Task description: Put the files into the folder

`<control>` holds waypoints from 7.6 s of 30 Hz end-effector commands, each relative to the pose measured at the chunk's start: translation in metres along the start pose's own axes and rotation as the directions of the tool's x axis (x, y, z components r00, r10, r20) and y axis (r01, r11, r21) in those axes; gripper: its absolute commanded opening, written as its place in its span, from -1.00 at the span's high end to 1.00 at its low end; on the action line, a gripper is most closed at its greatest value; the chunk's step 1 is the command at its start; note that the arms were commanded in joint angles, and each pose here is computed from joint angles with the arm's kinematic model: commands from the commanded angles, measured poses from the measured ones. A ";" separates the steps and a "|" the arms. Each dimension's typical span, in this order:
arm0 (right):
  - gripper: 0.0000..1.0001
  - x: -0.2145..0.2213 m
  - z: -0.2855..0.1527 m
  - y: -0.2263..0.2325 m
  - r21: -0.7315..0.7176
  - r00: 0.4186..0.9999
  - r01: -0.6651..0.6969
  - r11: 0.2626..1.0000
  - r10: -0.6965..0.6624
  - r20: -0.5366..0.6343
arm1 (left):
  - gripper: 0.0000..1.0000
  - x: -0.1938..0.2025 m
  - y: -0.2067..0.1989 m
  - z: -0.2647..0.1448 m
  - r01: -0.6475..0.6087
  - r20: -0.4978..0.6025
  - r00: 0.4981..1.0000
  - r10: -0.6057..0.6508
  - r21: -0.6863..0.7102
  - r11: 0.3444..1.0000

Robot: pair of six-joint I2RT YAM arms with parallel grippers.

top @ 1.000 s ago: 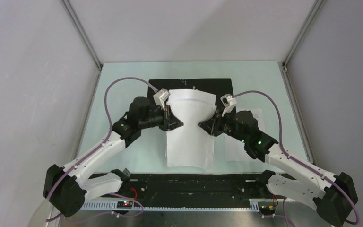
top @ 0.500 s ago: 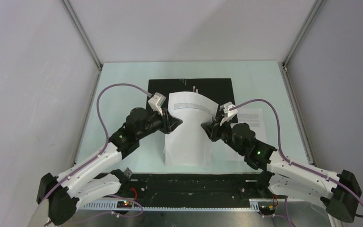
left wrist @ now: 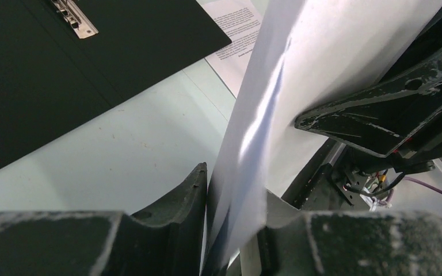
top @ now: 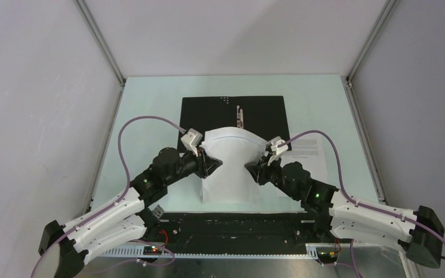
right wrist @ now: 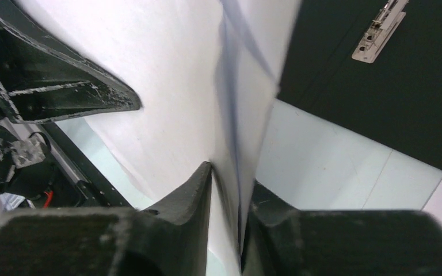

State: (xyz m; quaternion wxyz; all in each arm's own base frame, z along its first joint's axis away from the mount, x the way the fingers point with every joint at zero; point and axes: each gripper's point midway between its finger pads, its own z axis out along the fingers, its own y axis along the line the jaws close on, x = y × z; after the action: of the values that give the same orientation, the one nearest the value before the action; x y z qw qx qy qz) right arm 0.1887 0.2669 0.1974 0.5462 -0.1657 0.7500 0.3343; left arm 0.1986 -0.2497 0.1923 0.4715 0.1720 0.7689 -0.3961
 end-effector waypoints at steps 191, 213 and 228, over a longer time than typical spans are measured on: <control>1.00 0.037 0.070 -0.201 0.588 0.618 -0.303 0.750 0.625 -0.478 | 1.00 0.064 0.136 0.101 0.014 -0.404 0.843 -0.356 -0.644 0.765; 1.00 0.059 0.099 -0.165 0.432 0.704 0.074 0.899 0.260 -0.661 | 1.00 0.087 0.127 0.084 0.027 -0.442 0.813 -0.379 -0.622 0.783; 1.00 0.061 0.104 -0.146 0.331 0.696 0.062 0.942 0.197 -0.691 | 0.19 0.060 0.120 0.096 0.052 -0.414 0.838 -0.354 -0.586 0.809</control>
State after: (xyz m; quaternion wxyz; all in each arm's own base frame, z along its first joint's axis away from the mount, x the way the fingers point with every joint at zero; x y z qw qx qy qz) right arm 0.3211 0.2279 0.0623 0.1964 -0.1483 0.9629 0.1112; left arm 0.2898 -0.2400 0.0298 0.2045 0.0304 0.9724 -0.1078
